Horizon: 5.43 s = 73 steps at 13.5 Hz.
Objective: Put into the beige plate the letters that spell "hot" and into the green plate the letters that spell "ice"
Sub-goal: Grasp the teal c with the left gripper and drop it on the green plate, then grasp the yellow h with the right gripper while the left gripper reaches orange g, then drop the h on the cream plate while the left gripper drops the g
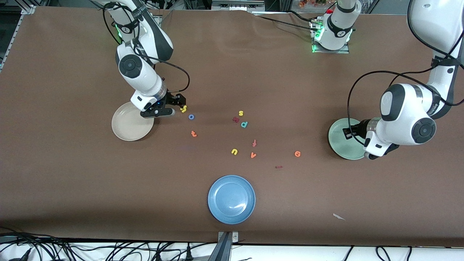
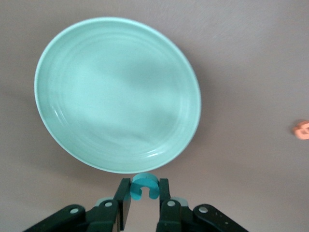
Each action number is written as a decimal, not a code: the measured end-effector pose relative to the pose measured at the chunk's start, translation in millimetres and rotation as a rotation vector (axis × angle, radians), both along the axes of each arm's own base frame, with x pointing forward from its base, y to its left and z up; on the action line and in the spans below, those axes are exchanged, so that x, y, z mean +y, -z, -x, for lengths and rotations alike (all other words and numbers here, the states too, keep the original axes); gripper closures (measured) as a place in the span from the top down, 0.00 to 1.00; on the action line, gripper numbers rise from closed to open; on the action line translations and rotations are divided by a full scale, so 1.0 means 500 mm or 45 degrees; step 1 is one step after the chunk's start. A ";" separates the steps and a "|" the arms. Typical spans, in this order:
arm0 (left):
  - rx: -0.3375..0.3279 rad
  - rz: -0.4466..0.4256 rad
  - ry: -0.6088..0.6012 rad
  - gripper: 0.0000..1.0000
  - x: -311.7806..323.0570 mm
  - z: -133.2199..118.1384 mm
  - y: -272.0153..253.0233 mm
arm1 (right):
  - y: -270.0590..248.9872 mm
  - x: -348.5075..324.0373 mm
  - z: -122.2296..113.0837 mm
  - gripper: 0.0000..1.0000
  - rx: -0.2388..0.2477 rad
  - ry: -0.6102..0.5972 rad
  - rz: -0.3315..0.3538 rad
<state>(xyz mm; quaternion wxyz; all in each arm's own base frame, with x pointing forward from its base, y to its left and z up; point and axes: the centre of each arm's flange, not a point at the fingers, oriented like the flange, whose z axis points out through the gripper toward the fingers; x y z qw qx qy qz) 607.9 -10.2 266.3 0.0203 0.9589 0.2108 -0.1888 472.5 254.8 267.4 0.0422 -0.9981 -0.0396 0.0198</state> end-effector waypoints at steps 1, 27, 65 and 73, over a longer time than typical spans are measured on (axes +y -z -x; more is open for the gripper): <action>0.024 0.012 0.013 0.28 0.005 0.005 0.032 | 0.014 0.005 0.007 1.00 -0.005 -0.016 0.002; -0.209 0.015 -0.477 1.00 -0.297 -0.116 0.088 | 0.220 0.060 0.095 1.00 0.010 -0.309 0.052; 0.015 0.068 0.009 0.30 -0.012 -0.093 -0.046 | -0.007 -0.329 -0.049 0.46 0.033 -0.471 0.186; 0.089 0.059 0.116 0.30 0.118 -0.051 0.129 | -0.007 -0.316 -0.049 1.00 0.042 -0.378 0.095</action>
